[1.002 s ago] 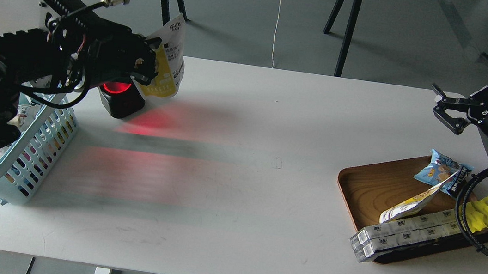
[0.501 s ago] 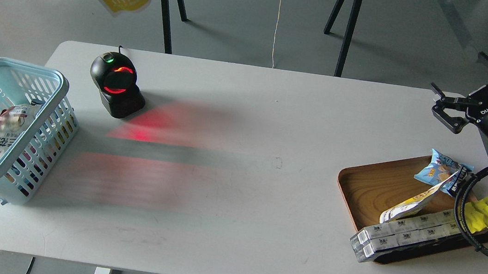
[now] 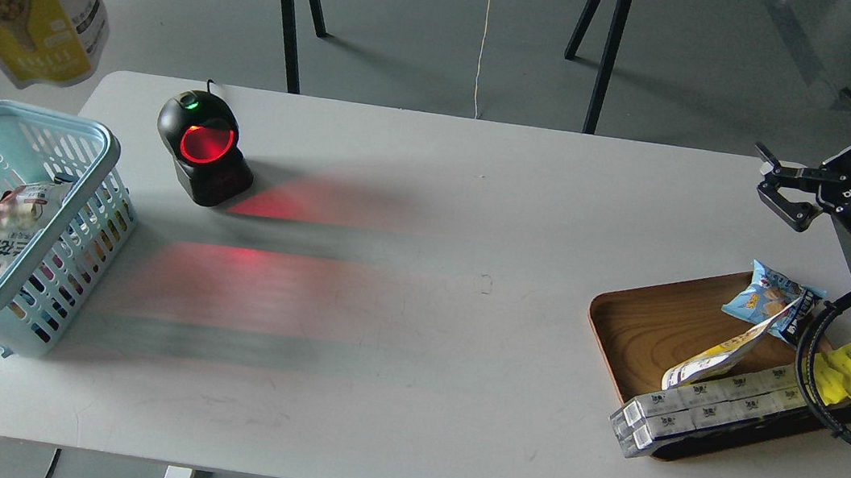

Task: Scan snack and place in basket
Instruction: 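Move the packet over the blue basket and release it inside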

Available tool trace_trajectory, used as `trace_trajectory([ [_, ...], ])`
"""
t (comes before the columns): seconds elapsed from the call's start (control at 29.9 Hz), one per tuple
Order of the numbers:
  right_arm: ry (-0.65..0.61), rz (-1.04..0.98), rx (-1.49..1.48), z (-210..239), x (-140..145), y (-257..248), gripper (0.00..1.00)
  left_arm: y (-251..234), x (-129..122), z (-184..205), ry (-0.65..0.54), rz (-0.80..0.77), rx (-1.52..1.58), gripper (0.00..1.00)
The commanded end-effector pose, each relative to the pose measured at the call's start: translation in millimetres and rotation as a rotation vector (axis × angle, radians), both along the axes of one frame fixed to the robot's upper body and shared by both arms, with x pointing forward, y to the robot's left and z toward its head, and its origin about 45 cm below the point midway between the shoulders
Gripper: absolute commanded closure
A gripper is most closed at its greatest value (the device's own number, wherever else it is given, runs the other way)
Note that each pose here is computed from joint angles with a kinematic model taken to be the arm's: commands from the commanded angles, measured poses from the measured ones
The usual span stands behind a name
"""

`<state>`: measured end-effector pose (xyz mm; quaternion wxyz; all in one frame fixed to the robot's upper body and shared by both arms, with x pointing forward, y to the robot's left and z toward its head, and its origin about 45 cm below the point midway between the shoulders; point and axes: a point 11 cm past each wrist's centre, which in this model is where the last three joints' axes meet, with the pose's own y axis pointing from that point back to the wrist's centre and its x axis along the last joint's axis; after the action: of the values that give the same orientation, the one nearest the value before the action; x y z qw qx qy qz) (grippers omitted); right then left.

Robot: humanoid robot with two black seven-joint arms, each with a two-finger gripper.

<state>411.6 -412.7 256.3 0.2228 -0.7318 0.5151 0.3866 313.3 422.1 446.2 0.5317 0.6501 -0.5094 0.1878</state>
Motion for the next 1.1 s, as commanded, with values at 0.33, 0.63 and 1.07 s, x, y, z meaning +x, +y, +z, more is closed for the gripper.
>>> trace_trajectory([
  [0.33, 0.003, 0.003, 0.001, -1.5, 0.0, 1.5, 0.00, 87.5, -69.2, -62.0, 0.331, 0.166, 0.105, 1.00],
  [0.63, 0.006, 0.005, 0.000, -2.4, -0.3, 1.9, 0.00, 85.7, -68.8, -67.5, 0.295, 0.131, 0.091, 1.00],
  [1.07, 0.008, 0.007, -0.004, -2.3, -0.7, 1.5, 0.00, 76.6, -50.5, -75.5, 0.224, 0.074, 0.061, 1.00],
])
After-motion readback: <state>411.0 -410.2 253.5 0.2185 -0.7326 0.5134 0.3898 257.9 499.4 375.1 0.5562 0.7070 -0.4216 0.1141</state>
